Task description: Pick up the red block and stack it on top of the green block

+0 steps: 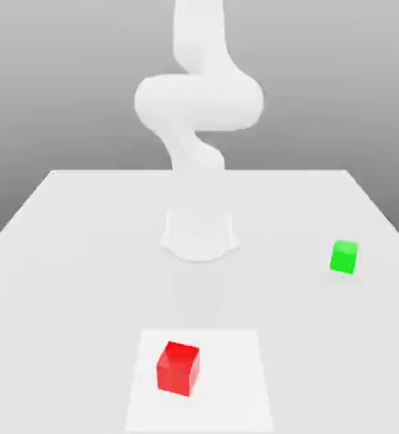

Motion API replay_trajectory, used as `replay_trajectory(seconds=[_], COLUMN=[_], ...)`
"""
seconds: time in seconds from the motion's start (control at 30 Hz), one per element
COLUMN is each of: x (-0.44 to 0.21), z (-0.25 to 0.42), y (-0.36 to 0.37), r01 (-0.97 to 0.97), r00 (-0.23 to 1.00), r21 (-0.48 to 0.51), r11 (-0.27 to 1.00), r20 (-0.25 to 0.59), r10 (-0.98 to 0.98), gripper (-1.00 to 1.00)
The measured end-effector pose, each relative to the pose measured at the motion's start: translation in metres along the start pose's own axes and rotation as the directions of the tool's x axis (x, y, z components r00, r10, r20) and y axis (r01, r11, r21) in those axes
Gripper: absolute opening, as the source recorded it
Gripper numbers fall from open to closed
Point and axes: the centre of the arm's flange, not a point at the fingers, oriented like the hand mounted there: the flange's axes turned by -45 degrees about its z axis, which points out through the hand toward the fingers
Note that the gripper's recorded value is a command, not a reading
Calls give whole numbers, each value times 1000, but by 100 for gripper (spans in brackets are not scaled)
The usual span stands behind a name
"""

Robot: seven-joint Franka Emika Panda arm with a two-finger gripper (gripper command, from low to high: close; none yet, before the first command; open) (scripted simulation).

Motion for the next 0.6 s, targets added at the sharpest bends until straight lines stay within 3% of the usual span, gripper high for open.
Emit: replay_trajectory(seconds=[0.27, 0.6], x=[-60, -210], z=[177, 331], y=[13, 32], r01=[-83, -167], r00=[960, 806], r21=[-57, -151], r11=[995, 974], r20=[264, 548], r10=[95, 224], gripper=[0, 0])
